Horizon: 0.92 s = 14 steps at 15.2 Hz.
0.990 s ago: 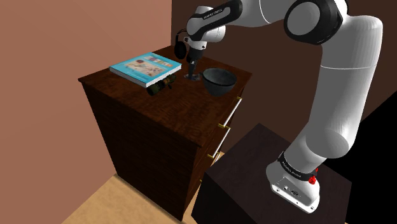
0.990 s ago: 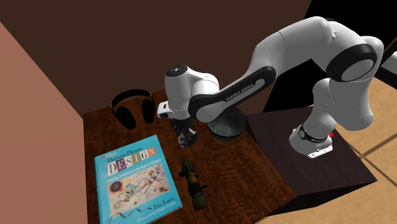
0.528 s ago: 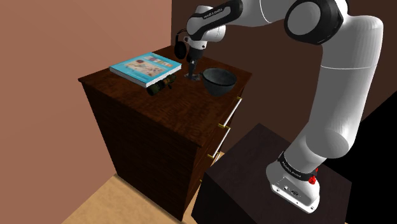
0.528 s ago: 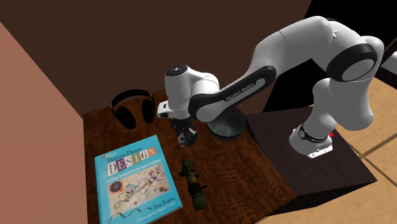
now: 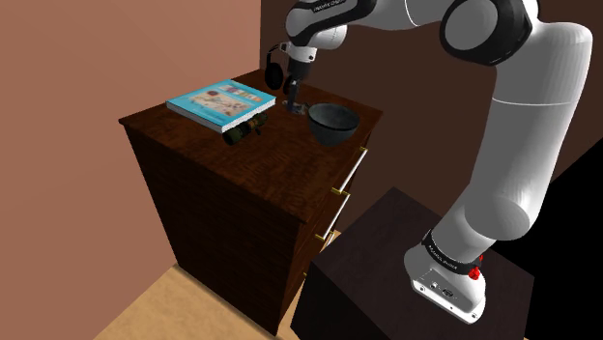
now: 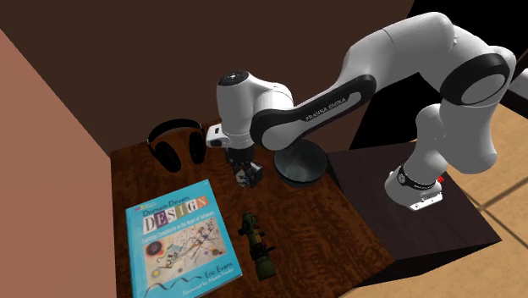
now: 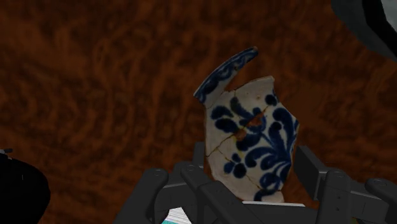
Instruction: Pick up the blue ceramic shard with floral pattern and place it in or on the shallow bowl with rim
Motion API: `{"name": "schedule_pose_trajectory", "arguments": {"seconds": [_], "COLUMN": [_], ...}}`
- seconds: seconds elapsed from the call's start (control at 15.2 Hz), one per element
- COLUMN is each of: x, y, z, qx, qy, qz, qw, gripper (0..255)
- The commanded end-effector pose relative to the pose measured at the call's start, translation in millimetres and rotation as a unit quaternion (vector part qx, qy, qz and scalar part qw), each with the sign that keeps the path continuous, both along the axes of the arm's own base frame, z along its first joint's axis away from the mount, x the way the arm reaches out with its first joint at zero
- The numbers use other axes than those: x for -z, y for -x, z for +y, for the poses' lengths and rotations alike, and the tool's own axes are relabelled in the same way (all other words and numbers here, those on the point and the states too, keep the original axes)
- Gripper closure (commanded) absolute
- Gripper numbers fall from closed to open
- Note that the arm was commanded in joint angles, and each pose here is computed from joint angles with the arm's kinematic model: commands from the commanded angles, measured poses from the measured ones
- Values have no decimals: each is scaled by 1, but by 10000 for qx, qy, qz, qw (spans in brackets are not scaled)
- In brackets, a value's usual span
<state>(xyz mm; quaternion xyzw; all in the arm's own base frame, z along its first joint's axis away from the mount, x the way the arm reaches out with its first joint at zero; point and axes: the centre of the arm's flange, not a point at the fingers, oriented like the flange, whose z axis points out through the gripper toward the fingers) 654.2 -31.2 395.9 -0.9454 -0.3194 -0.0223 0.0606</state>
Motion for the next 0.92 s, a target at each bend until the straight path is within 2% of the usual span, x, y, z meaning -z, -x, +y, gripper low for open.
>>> {"name": "schedule_pose_trajectory", "arguments": {"seconds": [0.0,0.86], "x": [-11,-79], "y": [0,0], "z": [0,0], "qx": [0,0], "qy": [-1,-1], "qz": [3,3], "qw": [10000,10000], "gripper": [255,255]}}
